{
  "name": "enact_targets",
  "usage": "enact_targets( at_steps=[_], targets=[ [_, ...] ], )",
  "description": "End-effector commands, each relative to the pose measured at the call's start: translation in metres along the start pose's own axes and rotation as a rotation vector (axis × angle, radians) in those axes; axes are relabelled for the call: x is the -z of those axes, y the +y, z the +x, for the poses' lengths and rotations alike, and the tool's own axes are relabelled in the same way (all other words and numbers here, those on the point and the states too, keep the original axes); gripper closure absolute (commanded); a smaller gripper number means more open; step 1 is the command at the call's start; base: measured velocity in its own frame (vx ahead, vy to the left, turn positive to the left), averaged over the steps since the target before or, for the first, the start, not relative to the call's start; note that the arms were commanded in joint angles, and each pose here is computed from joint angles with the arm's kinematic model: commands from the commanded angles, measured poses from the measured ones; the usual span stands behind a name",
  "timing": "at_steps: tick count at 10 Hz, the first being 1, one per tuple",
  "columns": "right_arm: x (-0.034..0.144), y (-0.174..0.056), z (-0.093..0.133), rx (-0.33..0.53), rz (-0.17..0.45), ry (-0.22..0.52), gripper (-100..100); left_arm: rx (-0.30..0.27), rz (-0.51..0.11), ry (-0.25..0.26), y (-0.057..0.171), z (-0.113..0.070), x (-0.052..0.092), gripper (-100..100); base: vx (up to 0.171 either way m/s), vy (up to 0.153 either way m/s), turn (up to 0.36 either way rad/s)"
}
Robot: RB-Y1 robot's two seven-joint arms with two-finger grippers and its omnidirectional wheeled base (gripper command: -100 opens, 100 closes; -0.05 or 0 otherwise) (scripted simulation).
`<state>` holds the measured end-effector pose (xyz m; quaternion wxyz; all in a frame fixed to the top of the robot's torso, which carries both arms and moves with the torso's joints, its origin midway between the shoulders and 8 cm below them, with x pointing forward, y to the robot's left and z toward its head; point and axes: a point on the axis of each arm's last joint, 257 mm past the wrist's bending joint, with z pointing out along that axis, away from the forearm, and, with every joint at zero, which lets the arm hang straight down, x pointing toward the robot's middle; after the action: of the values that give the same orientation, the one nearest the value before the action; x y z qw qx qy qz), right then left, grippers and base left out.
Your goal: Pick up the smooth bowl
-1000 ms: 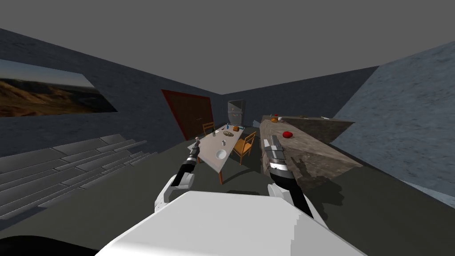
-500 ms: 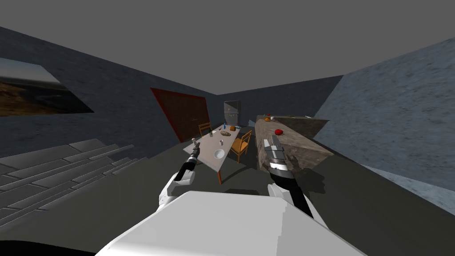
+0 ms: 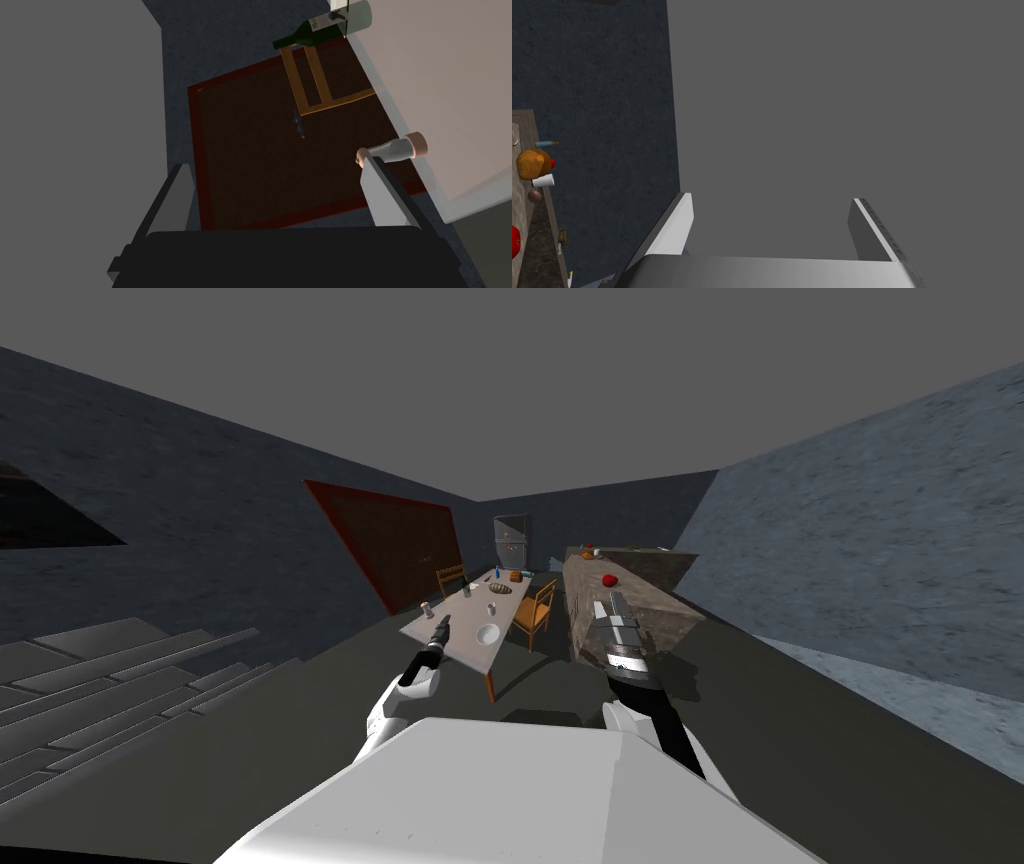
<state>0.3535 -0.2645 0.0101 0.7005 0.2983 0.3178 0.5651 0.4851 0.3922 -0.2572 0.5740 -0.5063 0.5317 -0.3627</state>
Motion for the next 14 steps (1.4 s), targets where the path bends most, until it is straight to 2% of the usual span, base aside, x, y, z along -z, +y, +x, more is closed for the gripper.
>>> enact_targets(
  at_steps=[1, 2, 3, 5, 6, 7, 10, 14],
  targets=[
    [0.000, 0.000, 0.000, 0.000, 0.000, 0.000, 0, 0.016, -0.059, -0.001, 0.019, -0.002, -0.007, -100, -0.022, 0.001, -0.198],
    [0.000, 0.000, 0.000, 0.000, 0.000, 0.000, 0, 0.016, -0.076, -0.001, 0.028, -0.002, -0.006, -100, -0.015, 0.004, -0.081],
    [0.000, 0.000, 0.000, 0.000, 0.000, 0.000, 0, 0.031, -0.118, -0.002, 0.040, -0.004, -0.013, -100, -0.014, -0.002, -0.098],
    [0.000, 0.000, 0.000, 0.000, 0.000, 0.000, 0, 0.031, -0.138, -0.002, 0.050, -0.004, -0.011, -100, -0.008, -0.002, -0.049],
    [0.000, 0.000, 0.000, 0.000, 0.000, 0.000, 0, 0.048, -0.186, -0.002, 0.065, -0.006, -0.016, -100, -0.005, -0.008, -0.140],
    [0.000, 0.000, 0.000, 0.000, 0.000, 0.000, 0, 0.048, -0.198, -0.002, 0.072, -0.006, -0.015, -100, -0.005, -0.004, -0.079],
    [0.000, 0.000, 0.000, 0.000, 0.000, 0.000, 0, 0.084, -0.292, -0.001, 0.102, -0.009, -0.021, -100, -0.002, -0.012, -0.103],
    [0.000, 0.000, 0.000, 0.000, 0.000, 0.000, 0, 0.123, -0.409, 0.001, 0.144, -0.011, -0.019, -100, 0.012, -0.019, -0.060]
  ],
)
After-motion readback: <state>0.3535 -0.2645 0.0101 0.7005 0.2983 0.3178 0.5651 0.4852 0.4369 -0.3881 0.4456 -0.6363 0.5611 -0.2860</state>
